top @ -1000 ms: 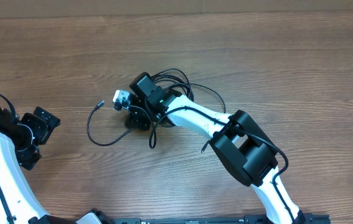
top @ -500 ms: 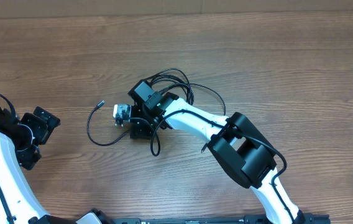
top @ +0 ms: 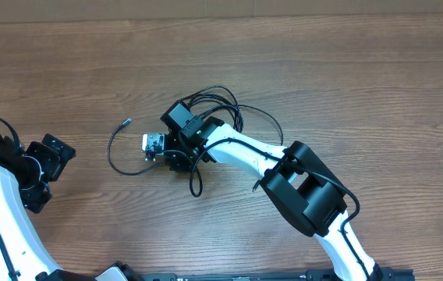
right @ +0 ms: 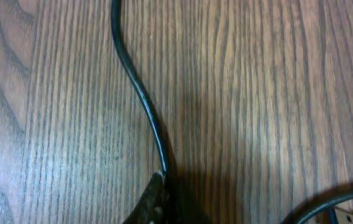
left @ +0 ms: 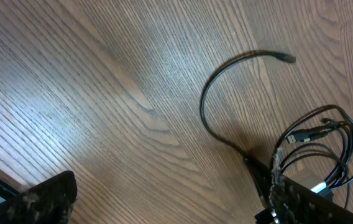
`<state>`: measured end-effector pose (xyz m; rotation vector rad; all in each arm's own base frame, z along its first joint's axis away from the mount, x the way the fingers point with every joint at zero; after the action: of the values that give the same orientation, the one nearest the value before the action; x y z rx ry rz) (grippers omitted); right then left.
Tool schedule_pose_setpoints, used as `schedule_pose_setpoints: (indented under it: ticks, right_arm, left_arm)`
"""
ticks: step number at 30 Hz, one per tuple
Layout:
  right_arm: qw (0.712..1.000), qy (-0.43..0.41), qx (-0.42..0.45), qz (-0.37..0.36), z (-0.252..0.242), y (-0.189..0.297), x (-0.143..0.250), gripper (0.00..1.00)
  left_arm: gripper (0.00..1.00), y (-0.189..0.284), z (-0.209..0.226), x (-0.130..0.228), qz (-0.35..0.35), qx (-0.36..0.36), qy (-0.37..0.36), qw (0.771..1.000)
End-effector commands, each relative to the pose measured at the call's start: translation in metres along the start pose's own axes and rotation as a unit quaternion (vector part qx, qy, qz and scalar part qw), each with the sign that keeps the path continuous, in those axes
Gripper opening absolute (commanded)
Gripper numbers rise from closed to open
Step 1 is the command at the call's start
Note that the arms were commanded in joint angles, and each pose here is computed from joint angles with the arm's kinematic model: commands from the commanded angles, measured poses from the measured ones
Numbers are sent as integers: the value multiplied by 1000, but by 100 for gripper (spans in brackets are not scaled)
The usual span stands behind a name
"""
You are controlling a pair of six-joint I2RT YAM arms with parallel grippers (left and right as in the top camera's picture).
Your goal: Untangle cables
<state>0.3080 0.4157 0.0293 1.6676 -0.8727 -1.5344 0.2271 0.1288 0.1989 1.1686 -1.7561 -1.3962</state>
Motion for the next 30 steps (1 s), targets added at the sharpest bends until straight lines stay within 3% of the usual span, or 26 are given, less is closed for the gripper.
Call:
schedule_pose_setpoints:
  ticks: [1, 7, 13, 22, 30]
  right_arm:
    - [1000, 4, 7, 9, 0, -6, 4, 4]
    - [994, -73, 61, -59, -27, 19, -26, 4]
    - [965, -183, 112, -151, -66, 56, -53, 4]
    - [884, -403, 146, -189, -119, 82, -16, 5]
    - [872, -435, 139, -178, -122, 87, -4, 21]
  left_arm:
    - [100, 4, 1, 1, -10, 2, 2, 1000]
    - [99, 4, 1, 1, -10, 2, 2, 1000]
    - [100, 4, 1, 1, -10, 2, 2, 1000]
    - [100, 4, 1, 1, -10, 2, 2, 1000]
    - [100, 4, 1, 1, -10, 2, 2, 1000]
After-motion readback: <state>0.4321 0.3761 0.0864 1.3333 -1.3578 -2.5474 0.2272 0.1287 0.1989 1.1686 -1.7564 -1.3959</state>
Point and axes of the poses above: each gripper's point midway between its finger pads, its own y axis back along the fingers, its own z axis along the line the jaws close on, x = y × z, the point moved 3 cm from there along y, back along the fingers, and after that the axes turned 4 degrees about y, right-handed, at the moved point
